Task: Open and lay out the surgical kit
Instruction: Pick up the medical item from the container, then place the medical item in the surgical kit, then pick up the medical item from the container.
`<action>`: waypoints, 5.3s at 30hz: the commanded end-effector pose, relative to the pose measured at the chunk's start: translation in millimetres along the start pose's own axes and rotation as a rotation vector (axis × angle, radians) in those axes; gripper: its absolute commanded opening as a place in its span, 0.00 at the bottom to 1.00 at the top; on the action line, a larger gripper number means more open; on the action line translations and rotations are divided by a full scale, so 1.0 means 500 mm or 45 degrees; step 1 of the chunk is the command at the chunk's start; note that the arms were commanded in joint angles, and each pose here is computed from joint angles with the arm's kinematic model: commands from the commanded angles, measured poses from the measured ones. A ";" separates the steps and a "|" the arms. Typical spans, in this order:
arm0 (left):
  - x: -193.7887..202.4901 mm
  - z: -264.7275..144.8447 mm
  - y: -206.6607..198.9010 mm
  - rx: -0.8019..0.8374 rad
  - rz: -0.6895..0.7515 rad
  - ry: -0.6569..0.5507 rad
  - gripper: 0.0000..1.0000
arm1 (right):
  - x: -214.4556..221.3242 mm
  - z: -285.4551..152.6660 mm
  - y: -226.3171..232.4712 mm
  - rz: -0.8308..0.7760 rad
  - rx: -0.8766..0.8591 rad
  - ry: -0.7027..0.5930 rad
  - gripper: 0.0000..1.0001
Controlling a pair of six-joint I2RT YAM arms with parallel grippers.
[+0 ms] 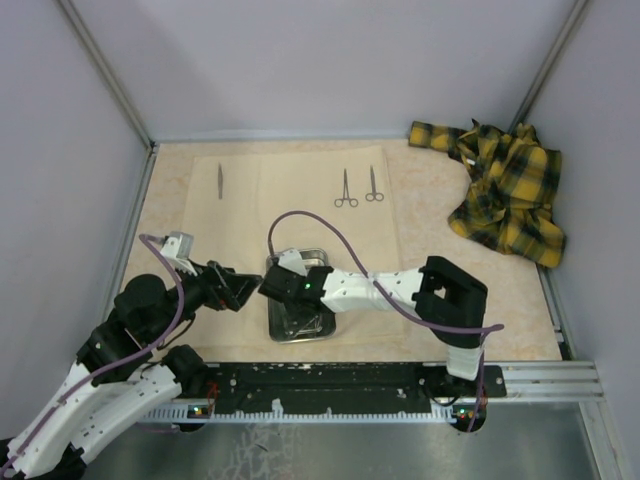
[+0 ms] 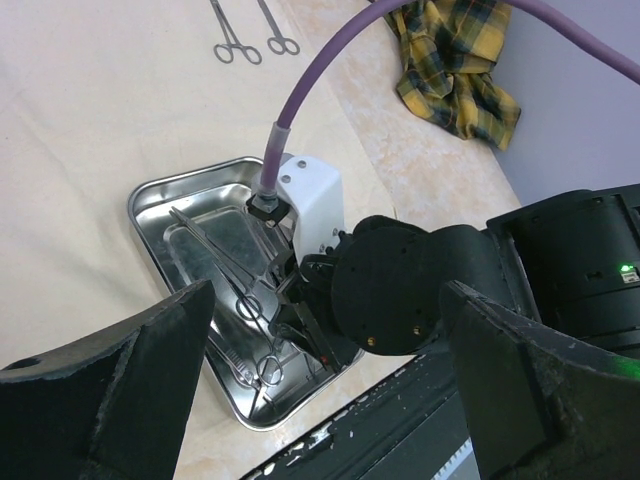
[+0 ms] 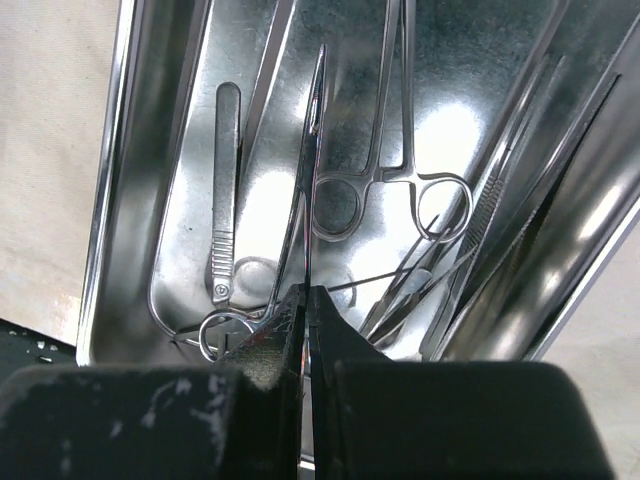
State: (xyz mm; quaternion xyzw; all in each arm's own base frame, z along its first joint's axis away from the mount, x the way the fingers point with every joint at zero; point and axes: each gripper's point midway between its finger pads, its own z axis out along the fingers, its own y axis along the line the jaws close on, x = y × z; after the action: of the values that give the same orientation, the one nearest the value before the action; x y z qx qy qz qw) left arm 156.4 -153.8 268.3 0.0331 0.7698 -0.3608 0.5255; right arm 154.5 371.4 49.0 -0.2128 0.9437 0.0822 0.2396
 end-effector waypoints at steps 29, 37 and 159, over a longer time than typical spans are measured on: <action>-0.038 -0.022 -0.013 0.013 0.017 -0.058 0.99 | -0.423 -0.096 -0.232 0.254 -0.045 -0.360 0.00; -0.036 -0.018 -0.020 0.030 0.008 -0.048 0.99 | -0.551 0.028 -0.291 0.249 -0.015 -0.383 0.00; -0.063 -0.060 -0.012 -0.007 0.019 -0.094 0.99 | 0.000 0.003 0.084 0.065 -0.130 0.025 0.35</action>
State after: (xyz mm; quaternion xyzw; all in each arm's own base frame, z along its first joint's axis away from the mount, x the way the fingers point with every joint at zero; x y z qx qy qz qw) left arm 149.0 -135.6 291.2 0.0294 0.7619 -0.3478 0.5456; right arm 132.6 395.6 36.6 -0.2121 0.9493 0.1222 0.1972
